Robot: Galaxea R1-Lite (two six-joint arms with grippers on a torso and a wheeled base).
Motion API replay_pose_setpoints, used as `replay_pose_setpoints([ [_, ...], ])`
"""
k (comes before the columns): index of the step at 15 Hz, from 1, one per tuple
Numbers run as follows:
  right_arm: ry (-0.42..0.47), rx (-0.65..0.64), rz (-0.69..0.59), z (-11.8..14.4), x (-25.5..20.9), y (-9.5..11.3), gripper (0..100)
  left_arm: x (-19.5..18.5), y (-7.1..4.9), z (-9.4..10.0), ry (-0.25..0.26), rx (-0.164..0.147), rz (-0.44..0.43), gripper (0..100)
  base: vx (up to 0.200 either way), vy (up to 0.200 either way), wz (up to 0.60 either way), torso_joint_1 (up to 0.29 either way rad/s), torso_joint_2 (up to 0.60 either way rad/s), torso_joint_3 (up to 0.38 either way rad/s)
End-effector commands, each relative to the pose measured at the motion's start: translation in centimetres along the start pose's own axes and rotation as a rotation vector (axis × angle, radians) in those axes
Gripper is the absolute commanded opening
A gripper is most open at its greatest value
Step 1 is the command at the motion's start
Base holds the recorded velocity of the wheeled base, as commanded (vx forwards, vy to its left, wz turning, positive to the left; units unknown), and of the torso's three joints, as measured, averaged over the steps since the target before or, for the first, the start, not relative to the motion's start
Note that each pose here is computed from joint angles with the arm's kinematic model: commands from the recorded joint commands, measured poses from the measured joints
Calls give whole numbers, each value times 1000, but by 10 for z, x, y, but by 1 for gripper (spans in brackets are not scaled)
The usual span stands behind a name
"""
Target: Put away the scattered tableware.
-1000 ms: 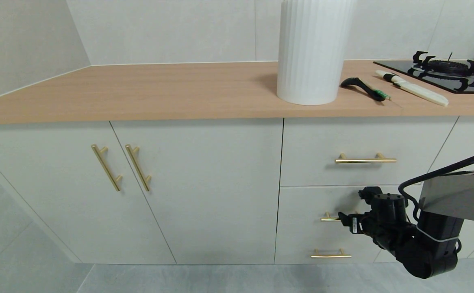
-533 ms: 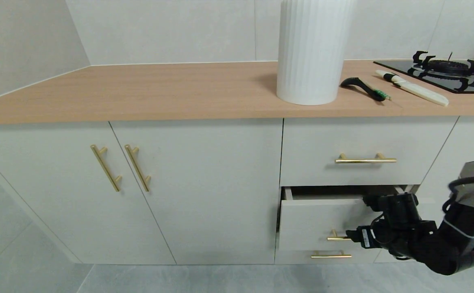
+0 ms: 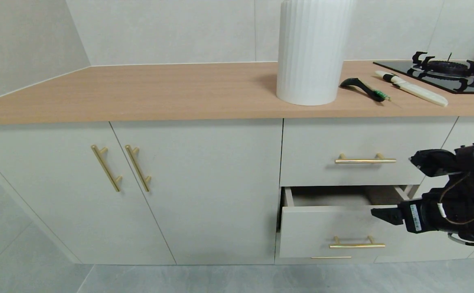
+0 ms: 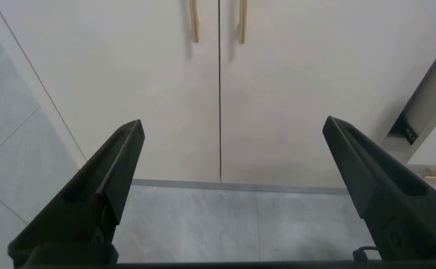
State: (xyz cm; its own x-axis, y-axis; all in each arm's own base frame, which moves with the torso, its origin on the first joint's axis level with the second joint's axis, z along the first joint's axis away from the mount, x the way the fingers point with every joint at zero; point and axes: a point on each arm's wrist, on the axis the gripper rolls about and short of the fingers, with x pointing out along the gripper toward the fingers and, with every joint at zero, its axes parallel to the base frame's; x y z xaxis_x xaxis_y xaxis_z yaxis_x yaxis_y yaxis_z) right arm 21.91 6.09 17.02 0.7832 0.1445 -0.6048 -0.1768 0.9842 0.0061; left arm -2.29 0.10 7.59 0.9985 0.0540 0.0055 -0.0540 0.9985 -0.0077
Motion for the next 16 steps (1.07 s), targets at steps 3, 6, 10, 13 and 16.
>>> replay_pose_setpoints([
  [3, 19, -4, -51, -9, 52, 5, 100, 0, 0, 0, 1, 0, 1, 100, 0, 0, 0, 0, 0, 0],
  [6, -24, 4, -133, -25, 100, 6, 100, 0, 0, 0, 1, 0, 1, 100, 0, 0, 0, 0, 0, 0],
  [10, -100, 16, -138, -29, 113, 7, 100, 0, 0, 0, 1, 0, 1, 100, 0, 0, 0, 0, 0, 0],
  [13, -100, 16, -138, -29, 113, 7, 100, 0, 0, 0, 1, 0, 1, 100, 0, 0, 0, 0, 0, 0],
  [16, -102, 16, -139, -29, 113, 7, 100, 0, 0, 0, 1, 0, 1, 100, 0, 0, 0, 0, 0, 0],
])
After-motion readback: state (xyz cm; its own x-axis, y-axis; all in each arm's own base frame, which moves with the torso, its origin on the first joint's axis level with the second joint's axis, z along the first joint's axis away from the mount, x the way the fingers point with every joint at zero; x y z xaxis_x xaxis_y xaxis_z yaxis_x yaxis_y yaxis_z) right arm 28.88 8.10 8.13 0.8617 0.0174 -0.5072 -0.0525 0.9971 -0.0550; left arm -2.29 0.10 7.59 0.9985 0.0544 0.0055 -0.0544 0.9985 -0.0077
